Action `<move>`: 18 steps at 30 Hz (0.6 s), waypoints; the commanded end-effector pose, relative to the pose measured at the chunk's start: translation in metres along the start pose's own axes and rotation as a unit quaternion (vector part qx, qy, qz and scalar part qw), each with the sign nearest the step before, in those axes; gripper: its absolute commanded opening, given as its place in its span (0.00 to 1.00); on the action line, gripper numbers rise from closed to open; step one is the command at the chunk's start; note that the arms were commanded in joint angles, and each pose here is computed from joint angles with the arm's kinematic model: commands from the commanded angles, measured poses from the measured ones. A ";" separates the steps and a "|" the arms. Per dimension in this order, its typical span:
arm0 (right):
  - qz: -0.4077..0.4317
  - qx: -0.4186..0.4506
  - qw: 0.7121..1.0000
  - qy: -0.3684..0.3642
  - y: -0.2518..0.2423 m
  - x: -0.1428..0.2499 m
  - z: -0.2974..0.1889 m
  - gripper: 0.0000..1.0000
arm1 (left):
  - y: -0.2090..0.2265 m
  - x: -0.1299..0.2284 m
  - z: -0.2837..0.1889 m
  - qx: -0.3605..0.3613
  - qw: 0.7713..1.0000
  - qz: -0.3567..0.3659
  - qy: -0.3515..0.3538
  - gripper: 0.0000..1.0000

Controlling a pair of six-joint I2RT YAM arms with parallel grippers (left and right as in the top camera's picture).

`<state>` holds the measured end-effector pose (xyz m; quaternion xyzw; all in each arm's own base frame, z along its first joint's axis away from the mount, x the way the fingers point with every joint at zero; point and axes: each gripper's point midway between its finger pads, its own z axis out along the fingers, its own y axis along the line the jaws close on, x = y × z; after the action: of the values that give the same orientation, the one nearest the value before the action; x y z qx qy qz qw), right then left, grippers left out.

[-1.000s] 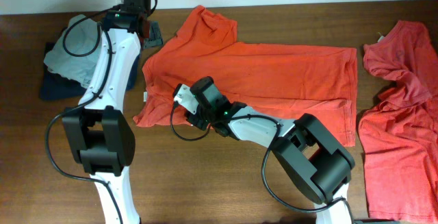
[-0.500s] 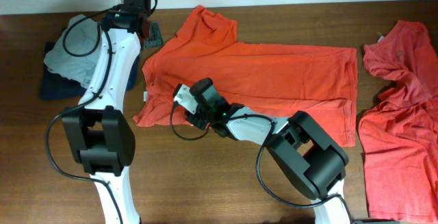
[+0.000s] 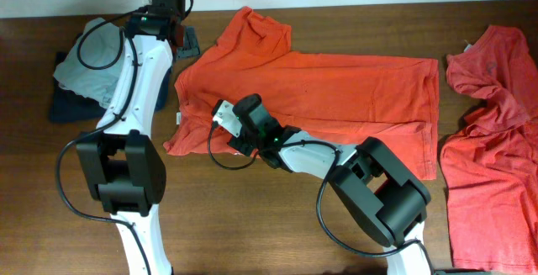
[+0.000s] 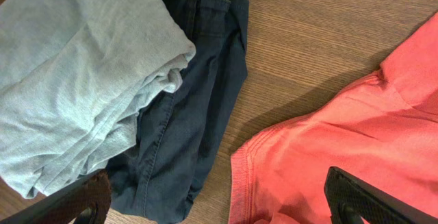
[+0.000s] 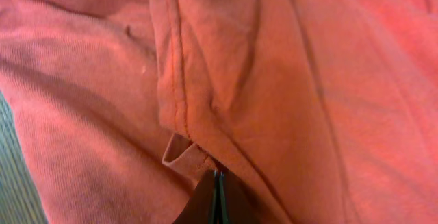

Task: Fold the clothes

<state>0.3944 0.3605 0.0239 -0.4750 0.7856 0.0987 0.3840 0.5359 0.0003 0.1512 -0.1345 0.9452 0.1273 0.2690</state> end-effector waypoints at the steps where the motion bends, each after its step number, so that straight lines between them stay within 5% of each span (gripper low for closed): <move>1: -0.001 0.020 0.999 -0.027 -0.008 -0.024 -0.013 0.04 | 0.005 -0.011 -0.014 -0.002 1.000 0.000 -0.019 0.99; 18: 0.041 0.141 0.989 -0.028 -0.102 -0.019 -0.031 0.04 | 0.005 -0.011 -0.014 -0.002 1.000 0.000 -0.019 0.99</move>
<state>0.4414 0.3243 0.0487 -0.4171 0.7990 0.0341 0.4317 0.5358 0.0003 0.1511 -0.1345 0.9452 0.1274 0.2688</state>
